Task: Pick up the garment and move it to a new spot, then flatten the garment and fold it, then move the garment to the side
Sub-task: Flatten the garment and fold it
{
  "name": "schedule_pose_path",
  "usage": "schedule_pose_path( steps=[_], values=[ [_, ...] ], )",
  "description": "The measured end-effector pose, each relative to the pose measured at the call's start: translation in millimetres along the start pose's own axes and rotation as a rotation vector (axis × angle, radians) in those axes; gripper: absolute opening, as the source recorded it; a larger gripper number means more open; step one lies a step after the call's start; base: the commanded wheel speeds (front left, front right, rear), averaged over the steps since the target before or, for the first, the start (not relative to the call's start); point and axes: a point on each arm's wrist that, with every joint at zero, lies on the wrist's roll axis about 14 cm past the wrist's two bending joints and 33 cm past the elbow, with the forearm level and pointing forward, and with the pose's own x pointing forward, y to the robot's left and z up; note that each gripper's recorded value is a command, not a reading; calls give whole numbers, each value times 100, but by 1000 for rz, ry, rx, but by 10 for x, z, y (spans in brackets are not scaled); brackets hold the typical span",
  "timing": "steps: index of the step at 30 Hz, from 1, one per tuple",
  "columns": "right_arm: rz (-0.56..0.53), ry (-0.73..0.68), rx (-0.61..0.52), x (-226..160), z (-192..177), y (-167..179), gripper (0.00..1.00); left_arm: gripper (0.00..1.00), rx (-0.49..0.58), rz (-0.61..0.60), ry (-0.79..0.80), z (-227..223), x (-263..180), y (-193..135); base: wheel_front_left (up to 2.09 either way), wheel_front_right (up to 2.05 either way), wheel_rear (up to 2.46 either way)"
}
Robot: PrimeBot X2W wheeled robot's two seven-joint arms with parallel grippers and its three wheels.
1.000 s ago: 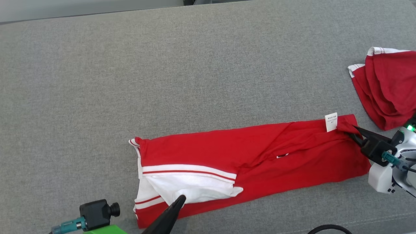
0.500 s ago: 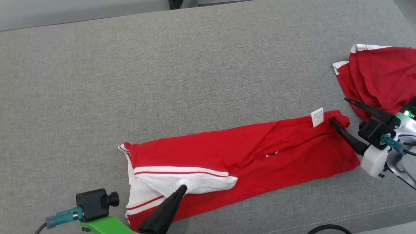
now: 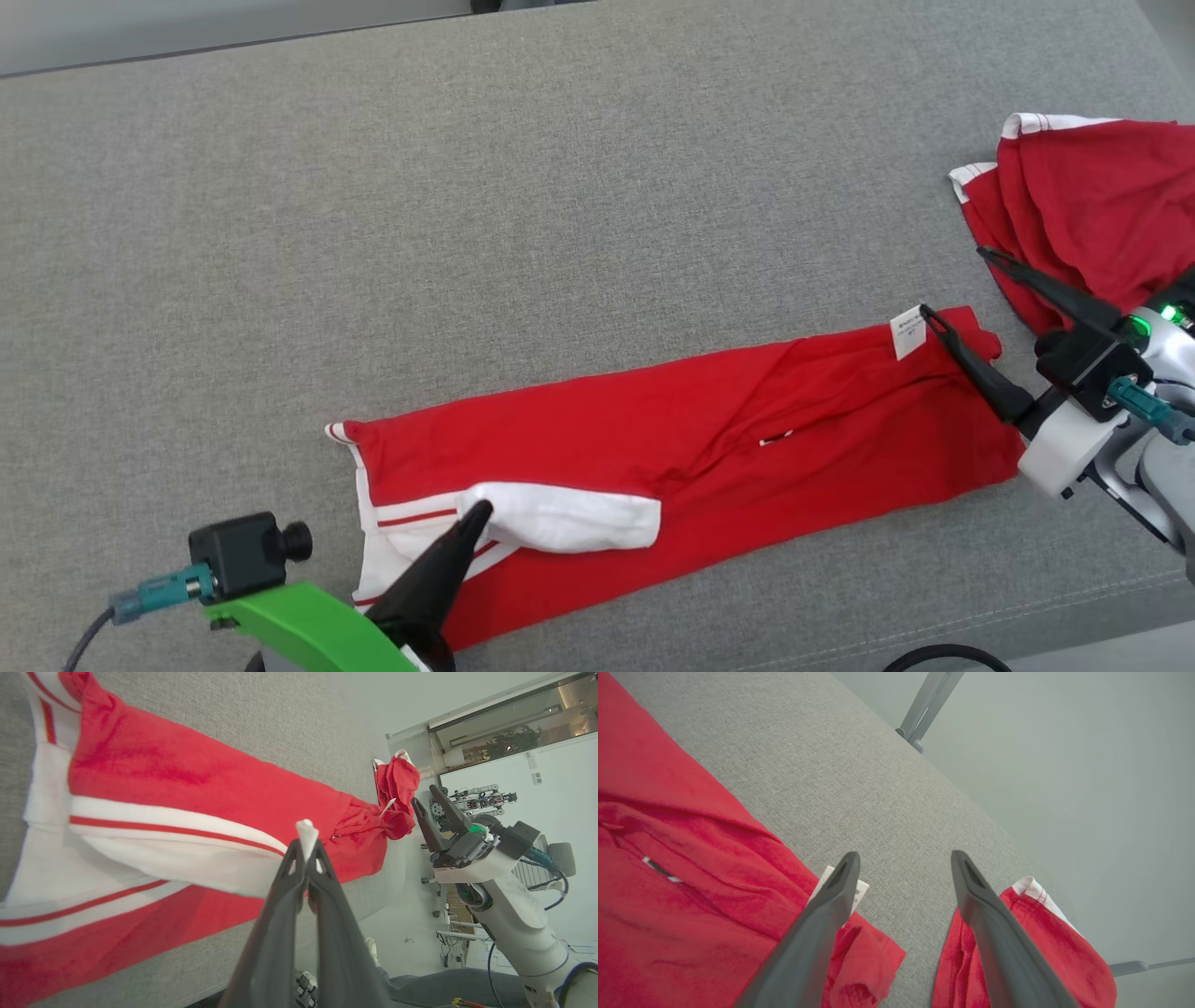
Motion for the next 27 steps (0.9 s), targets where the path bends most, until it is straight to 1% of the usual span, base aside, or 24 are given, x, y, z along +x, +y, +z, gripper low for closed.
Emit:
schedule_pose_path(
  steps=[3, 8, 9, 10, 11, 12, 15, 17, 19, 20, 21, 23, 24, 26, 27],
  values=[
    [1, -16, 27, 15, 26, 77, 100, 0, 12, 44, -8, 112, 140, 164, 0, 0, 0],
    [-18, -28, 58, -25, 49, 110, 100, 0, 22, 88, 6, 174, 298, 325, 0, 0, 0],
    [-25, -30, 66, -45, 51, 118, 100, 17, 26, 101, 18, 152, 316, 367, 0, 0, 0],
    [-34, -30, 72, -71, 49, 117, 100, 39, 30, 115, 27, 136, 330, 414, 0, 0, 0],
    [-48, -27, 79, -105, 37, 100, 100, 97, 32, 129, 27, 134, 342, 459, 0, 0, 0],
    [-58, -21, 85, -142, 18, 92, 100, 100, 38, 140, 30, 128, 352, 495, 0, 0, 0],
    [-91, 12, 105, -283, -91, 82, 100, 100, 99, 170, 10, 166, 349, 574, 0, 0, 0],
    [-123, 30, 133, -377, -159, 61, 100, 100, 167, 183, -15, 214, 319, 589, 0, 0, 0],
    [-149, 39, 151, -452, -197, 42, 100, 100, 249, 162, -40, 248, 277, 529, 0, 0, 0],
    [-164, 36, 161, -480, -198, 28, 100, 100, 310, 153, -60, 277, 250, 502, 0, 0, 0],
    [-180, 33, 177, -508, -200, 10, 100, 100, 362, 168, -92, 335, 209, 525, 0, 0, 0],
    [-208, 34, 199, -575, -221, -19, 100, 100, 422, 211, -150, 419, 127, 600, 0, 0, 0],
    [-228, 28, 222, -604, -218, -27, 100, 100, 446, 217, -176, 433, 94, 606, 0, 0, 0],
    [-267, 11, 279, -660, -208, -6, 100, 100, 429, 228, -239, 459, 39, 619, 0, 0, 0],
    [-277, 10, 301, -692, -216, 27, 100, 100, 447, 238, -268, 480, -1, 649, 0, 0, 0]
  ],
)
